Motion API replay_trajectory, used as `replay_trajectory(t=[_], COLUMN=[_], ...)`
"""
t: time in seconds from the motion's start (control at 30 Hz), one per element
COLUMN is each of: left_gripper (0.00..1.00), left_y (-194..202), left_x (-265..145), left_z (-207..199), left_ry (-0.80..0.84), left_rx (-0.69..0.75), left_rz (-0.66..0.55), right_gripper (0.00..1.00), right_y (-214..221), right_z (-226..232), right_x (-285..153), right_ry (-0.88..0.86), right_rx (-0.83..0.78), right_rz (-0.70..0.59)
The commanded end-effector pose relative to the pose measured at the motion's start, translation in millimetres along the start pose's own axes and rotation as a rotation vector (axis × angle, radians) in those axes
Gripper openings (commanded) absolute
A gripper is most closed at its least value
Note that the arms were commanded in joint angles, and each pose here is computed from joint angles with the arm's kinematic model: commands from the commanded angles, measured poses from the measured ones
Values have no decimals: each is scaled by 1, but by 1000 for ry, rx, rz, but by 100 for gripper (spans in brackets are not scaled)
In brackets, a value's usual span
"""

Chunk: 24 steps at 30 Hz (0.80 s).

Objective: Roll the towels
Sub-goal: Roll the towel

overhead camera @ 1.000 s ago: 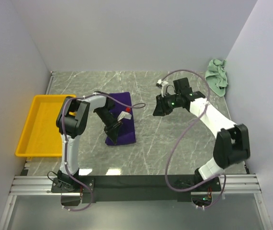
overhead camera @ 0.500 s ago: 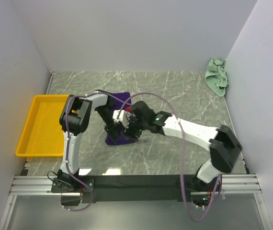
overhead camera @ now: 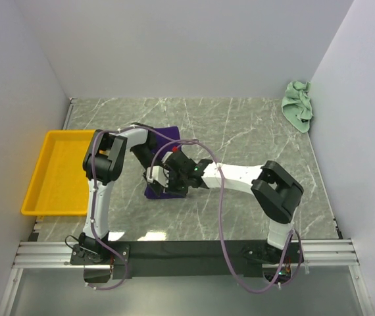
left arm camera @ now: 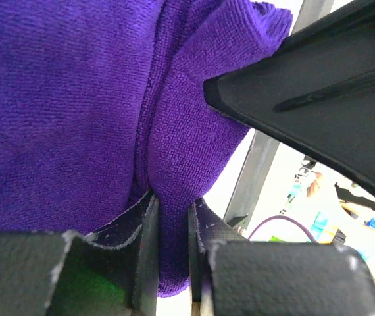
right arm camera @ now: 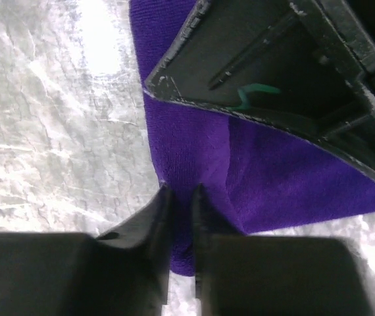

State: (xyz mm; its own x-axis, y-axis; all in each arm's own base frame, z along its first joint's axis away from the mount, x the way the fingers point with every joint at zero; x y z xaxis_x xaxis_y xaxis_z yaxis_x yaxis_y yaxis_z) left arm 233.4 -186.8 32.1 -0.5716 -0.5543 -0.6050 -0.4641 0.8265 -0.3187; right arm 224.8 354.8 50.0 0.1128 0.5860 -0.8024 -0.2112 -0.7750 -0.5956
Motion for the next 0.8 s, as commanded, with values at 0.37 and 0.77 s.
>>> replay_trajectory(t=[0.37,0.77], left_gripper=[39,50], left_y=[-14,1], left_x=[-61,-197], left_z=[44,32], left_ry=[-178,-397], left_rx=[107,56], left_rz=[-220,-600], right_gripper=[0,0], right_y=[22,30], right_z=[29,24], right_x=[0,12], right_ry=[-413,-551], right_rx=[272,444], right_rz=[165,245])
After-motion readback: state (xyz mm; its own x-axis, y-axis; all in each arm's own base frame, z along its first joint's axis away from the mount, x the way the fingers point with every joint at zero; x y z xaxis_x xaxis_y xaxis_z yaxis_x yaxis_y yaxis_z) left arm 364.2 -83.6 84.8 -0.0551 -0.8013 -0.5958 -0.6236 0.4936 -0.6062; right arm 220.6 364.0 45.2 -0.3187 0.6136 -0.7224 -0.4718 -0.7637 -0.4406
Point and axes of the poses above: each gripper's point midway between its finger pads, its own x axis out along the fingers, its own z axis along the line the jaws close on, y = z × x, the point moved 1 cm from there along -x, back along the fingers, and after that the axes turned 13 degrees about x, right-handed, at the moved point
